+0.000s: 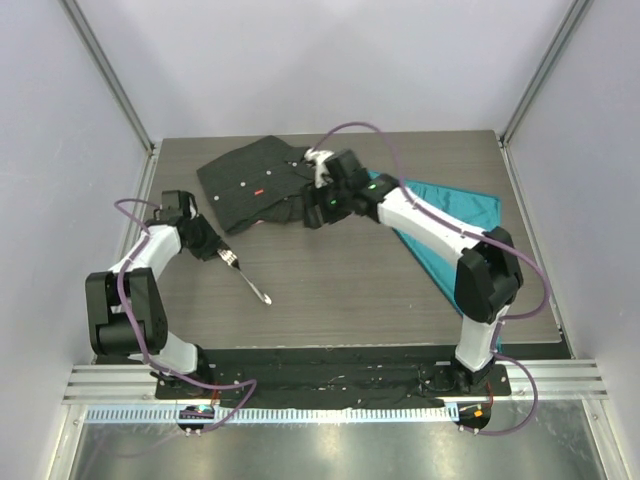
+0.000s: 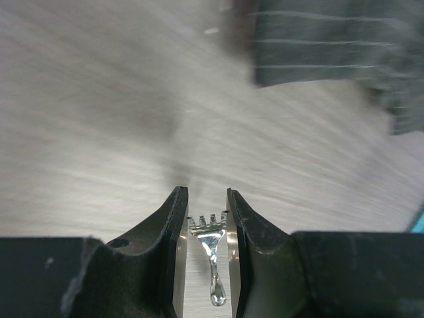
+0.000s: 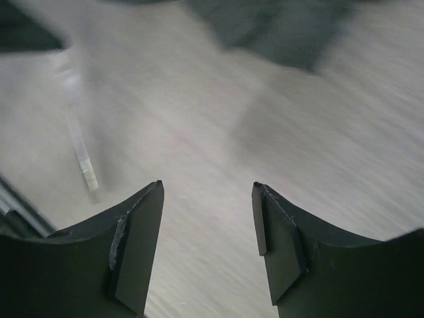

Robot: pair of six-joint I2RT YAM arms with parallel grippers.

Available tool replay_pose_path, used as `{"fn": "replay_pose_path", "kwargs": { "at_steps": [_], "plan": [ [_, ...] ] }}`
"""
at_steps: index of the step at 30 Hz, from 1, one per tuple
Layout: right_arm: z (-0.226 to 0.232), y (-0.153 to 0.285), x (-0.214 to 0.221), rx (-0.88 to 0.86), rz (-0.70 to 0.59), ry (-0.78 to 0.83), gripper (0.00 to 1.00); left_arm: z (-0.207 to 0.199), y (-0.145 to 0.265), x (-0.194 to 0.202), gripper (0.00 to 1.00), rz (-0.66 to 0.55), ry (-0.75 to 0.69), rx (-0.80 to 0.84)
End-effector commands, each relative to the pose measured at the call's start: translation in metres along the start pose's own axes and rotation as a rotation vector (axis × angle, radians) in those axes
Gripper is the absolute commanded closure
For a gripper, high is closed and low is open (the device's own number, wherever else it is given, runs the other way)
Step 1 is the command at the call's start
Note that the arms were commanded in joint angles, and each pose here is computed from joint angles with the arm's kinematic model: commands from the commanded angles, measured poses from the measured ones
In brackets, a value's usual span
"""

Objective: Fold the napkin, place the utensils inside, and roll it up
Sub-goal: Grab a utensil with the left arm, then pass the utensil from the left arm to the right

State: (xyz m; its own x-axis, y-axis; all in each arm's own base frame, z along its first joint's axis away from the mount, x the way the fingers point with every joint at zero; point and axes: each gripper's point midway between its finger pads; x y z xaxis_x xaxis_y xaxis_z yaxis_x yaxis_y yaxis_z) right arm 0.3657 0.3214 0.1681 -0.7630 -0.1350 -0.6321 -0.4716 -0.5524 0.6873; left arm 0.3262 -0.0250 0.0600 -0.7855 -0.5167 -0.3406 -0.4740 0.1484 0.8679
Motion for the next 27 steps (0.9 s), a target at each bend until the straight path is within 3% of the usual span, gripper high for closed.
{"fn": "replay_pose_path", "kwargs": {
  "at_steps": [1,5,12,21,27],
  "plan": [
    [0.07,-0.016,-0.003,-0.091,-0.056,0.118,0.37,-0.041,0.004,-0.024,1.0,-0.045,0.003,0.138],
    [0.116,-0.038,0.025,-0.084,-0.042,0.249,0.37,-0.055,0.004,-0.025,1.0,-0.046,-0.012,0.19],
    [0.146,-0.071,0.05,-0.028,-0.041,0.348,0.36,-0.068,0.005,-0.019,1.0,-0.043,-0.011,0.258],
    [0.145,-0.091,0.077,0.123,-0.051,0.439,0.35,-0.071,0.019,-0.021,1.0,-0.087,-0.025,0.269],
    [0.132,-0.099,0.087,0.193,-0.048,0.446,0.43,-0.076,0.02,-0.019,1.0,-0.088,-0.035,0.282]
  ]
}}
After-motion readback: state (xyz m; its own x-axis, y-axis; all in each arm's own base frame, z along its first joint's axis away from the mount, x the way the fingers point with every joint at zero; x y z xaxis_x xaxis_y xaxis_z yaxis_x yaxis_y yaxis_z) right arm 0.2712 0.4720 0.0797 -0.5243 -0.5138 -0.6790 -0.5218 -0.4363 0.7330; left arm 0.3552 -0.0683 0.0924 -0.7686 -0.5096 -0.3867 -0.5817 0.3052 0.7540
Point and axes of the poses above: each gripper's point midway between its finger pads, its own y axis back along the fingers, its own z axis along the line the jaws close on, x = y × z, and after that the axes turned 9 degrees about -y, right-handed
